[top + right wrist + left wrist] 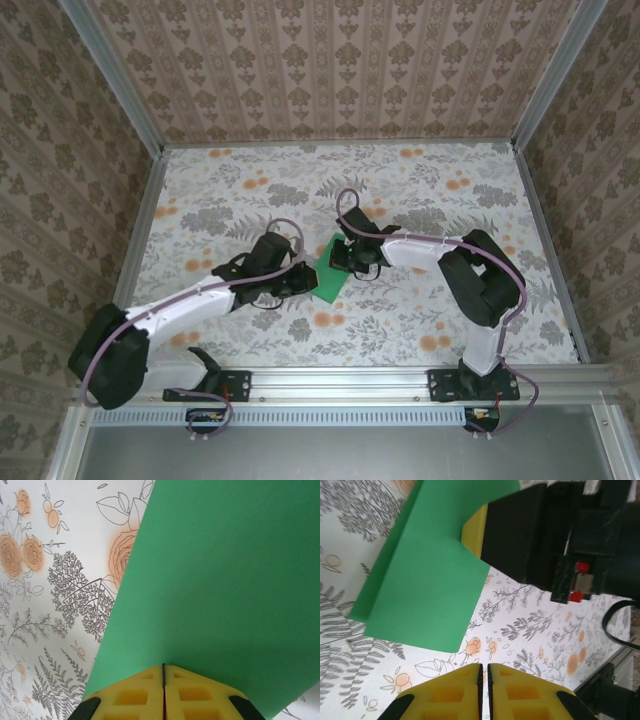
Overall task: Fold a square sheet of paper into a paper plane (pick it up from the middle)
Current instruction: Rotate the square sheet of paper at the center of the table, then first fold in half a square sheet of paper at the center of the table.
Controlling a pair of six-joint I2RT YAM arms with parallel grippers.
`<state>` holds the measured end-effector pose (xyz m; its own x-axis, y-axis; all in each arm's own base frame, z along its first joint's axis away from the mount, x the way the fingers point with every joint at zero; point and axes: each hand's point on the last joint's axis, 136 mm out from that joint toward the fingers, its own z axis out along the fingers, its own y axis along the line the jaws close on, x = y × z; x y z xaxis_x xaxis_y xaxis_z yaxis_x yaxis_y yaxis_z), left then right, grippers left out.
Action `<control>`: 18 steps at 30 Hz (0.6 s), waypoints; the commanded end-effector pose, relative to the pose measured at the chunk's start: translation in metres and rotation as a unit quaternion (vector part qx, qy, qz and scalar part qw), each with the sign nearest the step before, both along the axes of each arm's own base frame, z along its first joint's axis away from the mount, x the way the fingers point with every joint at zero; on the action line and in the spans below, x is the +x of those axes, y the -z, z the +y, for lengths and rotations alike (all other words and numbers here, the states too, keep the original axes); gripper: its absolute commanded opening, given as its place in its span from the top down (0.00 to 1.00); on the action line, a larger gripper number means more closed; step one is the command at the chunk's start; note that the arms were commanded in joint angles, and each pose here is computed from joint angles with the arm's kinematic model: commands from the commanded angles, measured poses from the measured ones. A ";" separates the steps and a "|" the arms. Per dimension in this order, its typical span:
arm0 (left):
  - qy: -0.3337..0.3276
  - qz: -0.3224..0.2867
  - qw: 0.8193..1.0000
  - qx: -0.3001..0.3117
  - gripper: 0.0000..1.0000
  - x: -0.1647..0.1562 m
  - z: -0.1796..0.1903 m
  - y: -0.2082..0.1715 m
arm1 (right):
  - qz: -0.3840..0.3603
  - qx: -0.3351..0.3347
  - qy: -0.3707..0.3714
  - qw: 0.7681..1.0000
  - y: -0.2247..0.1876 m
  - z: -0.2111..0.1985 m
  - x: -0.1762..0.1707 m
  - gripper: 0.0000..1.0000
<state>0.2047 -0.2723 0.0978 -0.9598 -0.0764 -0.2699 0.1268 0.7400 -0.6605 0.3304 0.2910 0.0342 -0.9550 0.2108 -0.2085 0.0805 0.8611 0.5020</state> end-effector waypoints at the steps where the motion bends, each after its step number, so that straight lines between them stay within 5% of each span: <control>1: 0.000 0.001 1.000 -0.012 0.87 0.007 -0.020 0.000 | 0.006 0.011 0.014 1.000 0.003 -0.001 0.005 0.92; 18: 0.020 0.027 0.999 -0.001 0.88 0.004 -0.052 0.029 | 0.036 -0.048 0.229 0.972 0.003 -0.067 -0.032 0.93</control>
<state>0.2063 -0.3165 0.0656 -0.9759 -0.0240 -0.2168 0.1265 0.7475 -0.6521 0.3075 0.2360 0.0274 -0.8413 0.5078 -0.1855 0.4005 0.8159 0.4170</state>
